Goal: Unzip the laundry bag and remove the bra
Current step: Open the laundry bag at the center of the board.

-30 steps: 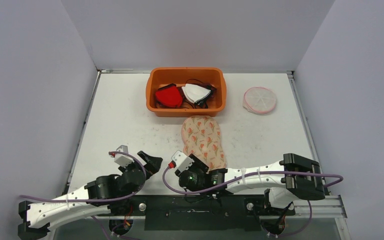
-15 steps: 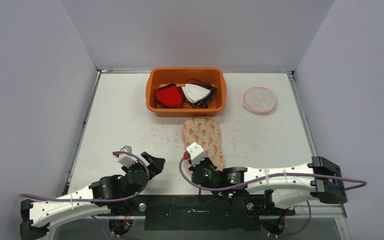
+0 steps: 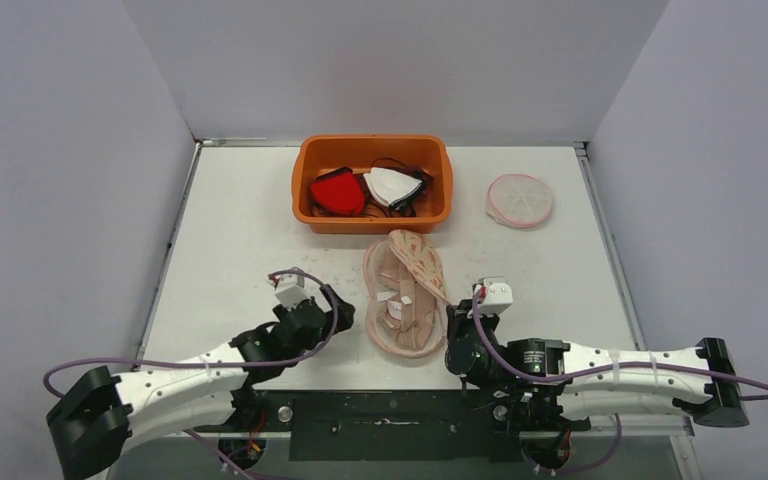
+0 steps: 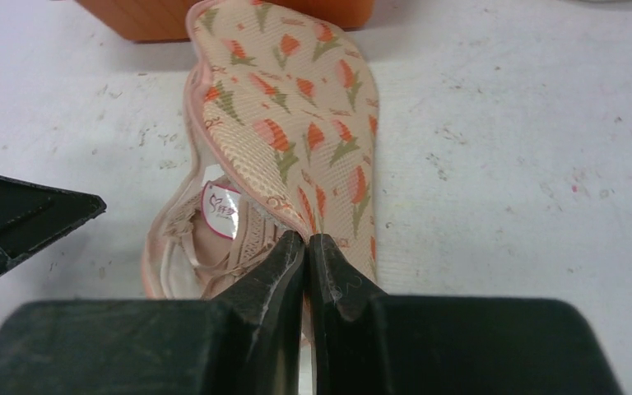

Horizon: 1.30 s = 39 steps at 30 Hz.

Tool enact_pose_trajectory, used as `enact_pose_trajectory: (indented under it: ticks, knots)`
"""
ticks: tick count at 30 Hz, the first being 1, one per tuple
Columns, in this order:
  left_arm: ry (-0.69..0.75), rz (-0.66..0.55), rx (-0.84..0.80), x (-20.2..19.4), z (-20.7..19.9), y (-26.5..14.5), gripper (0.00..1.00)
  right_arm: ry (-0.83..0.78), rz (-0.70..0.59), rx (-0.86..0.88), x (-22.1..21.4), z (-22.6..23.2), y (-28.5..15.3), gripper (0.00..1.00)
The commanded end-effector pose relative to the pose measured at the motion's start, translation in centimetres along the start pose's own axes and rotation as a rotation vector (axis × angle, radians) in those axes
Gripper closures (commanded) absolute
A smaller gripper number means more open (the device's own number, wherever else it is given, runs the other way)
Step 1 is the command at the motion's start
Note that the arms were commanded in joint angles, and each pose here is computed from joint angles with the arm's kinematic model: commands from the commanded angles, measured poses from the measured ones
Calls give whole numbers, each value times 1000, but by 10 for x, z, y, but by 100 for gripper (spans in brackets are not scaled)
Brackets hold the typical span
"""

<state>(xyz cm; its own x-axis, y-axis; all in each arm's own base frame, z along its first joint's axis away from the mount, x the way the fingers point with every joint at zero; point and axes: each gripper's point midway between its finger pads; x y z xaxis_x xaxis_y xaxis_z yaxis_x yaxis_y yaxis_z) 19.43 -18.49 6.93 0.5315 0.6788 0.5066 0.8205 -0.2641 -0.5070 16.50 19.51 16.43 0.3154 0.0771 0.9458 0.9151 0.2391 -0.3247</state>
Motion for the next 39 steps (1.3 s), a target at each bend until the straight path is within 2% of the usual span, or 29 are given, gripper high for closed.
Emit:
enact_pose_trajectory:
  ticks: [1,8,14,16,20,22,24,26,30,35,37,39]
  knots:
    - [24,71,-147,-2,-63,19,6,99,-18,-148,-10,-39,-2,95]
    - [102,114,-134,-15,-84,50,11,174,-7,-205,-19,-61,-7,95]
    - [146,127,-35,-23,-65,69,17,303,-23,-222,-18,-78,-15,93]
    - [170,134,-5,-27,-57,76,18,364,-31,-220,-17,-85,-19,82]
    - [181,151,34,-33,-44,84,23,393,-61,-131,2,-82,-25,49]
    - [175,158,38,-35,-42,84,24,393,-77,-73,18,-72,-28,40]
    - [171,162,37,-36,-41,83,24,347,-76,-30,29,-62,-31,35]
    - [166,161,31,-36,-41,82,24,280,-72,9,39,-49,-31,33]
    - [172,157,33,-35,-40,82,24,142,-78,132,66,-7,-33,34]
    - [166,161,45,-37,-36,83,25,46,-90,386,80,68,-37,36]
    - [161,163,50,-38,-32,83,25,-13,-56,412,72,90,-30,36]
    - [155,166,51,-40,-30,83,26,-100,-3,329,56,94,-14,35]
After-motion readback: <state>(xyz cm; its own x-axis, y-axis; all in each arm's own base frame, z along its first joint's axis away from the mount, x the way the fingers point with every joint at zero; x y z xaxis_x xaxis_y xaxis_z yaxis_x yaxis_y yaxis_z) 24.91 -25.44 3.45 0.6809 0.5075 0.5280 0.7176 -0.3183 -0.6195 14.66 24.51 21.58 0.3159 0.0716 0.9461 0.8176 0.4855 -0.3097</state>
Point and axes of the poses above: each gripper's point midway between its finger pads, its own y axis out along the fingers, its own z axis along the line the jaws close on, x = y × z, and after that the axes turned 12 degrees about -y, right-handed
